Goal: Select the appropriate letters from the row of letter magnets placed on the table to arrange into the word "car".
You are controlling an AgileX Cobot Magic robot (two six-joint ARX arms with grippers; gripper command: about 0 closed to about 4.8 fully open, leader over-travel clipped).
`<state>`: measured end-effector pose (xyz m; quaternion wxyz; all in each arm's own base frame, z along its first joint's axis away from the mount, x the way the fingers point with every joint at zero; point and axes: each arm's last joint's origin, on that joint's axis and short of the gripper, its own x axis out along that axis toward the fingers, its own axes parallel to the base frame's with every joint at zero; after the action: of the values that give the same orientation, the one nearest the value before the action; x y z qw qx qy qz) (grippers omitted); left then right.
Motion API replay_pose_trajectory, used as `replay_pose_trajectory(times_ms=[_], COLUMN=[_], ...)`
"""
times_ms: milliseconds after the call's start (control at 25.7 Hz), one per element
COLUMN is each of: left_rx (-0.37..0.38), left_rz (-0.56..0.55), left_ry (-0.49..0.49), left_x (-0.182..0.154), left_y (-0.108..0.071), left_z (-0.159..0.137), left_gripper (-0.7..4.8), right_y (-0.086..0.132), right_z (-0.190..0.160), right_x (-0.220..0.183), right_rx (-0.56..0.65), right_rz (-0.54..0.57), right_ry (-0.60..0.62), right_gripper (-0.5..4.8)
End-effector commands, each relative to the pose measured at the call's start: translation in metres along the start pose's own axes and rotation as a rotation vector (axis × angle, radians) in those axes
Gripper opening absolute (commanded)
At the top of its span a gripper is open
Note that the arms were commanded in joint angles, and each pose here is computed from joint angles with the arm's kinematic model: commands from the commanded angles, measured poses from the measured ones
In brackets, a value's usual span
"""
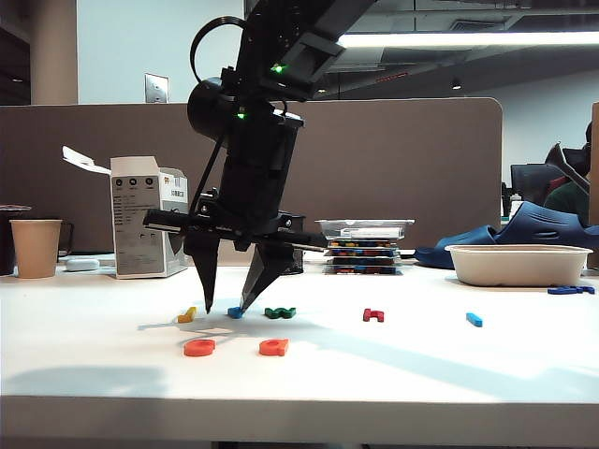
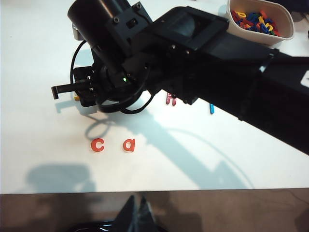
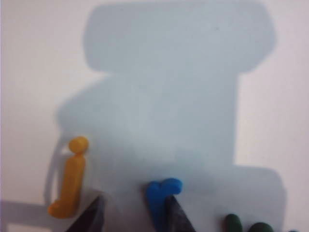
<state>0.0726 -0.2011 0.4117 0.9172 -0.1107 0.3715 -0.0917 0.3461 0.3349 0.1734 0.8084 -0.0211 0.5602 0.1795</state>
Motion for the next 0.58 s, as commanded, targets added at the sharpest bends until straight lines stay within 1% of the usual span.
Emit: replay_pose_trajectory(times_ms=[39, 78, 234, 311, 350, 389, 428, 467, 545, 584], left_rx=[-0.004, -0.004, -0.004, -0.004, -0.004, -0.004, -0.004, -0.005, -0.005, -0.004], left_rz=[-0.002, -0.002, -0.002, -0.002, -0.002, -0.002, -0.002, -0.002, -0.002, -0.002], left_ry=[-0.010, -0.010, -0.010, -0.010, -0.010, -0.010, -0.010, -0.010, -0.010, -0.010], left_x=[-0.0014, -0.0014, -0.0014, -0.0014, -0.0014, -0.0014, -0.0014, -0.0014, -0.0014, -0.0014], left_y=[0.0004, 0.0004, 0.0004, 0.0004, 0.0004, 0.0004, 0.0004, 0.0004, 0.0004, 0.0004], left_z=[0.0014, 0.0014, 0.0014, 0.0014, 0.0014, 0.0014, 0.0014, 0.0014, 0.0014, 0.0014], left_gripper=[-0.05, -0.05, -0.05, -0.05, -0.05, -0.05, -0.05, -0.05, -0.05, -0.05], right_y=[-0.0010, -0.0012, -0.0011, -0.0012, -0.0012, -0.0013, -0.0012, -0.0012, -0.0012, -0.0011], right_z=[-0.0041, -0.0040, -0.0039, -0.0040, -0.0039, -0.0040, -0.0039, -0.0038, -0.0035, -0.0034], right_x=[0.0030, 0.0030, 0.0030, 0.0031, 0.0032, 0.0032, 0.0033, 0.0033, 0.0034, 0.0032], right_rx=[0.001, 0.002, 0.001, -0.003, -0.005, -0.005, -0.005, -0.005, -0.006, -0.006], right_rz=[-0.018, -0.019, -0.018, -0.019, -0.019, -0.021, -0.021, -0.021, -0.024, -0.024], right_ry=[0.036, 0.035, 0.035, 0.035, 0.035, 0.034, 0.032, 0.031, 0.028, 0.026], right_gripper=[1.65, 1.65, 1.14, 1.12, 0.98, 0.50, 0.34, 0.33, -0.08, -0.09])
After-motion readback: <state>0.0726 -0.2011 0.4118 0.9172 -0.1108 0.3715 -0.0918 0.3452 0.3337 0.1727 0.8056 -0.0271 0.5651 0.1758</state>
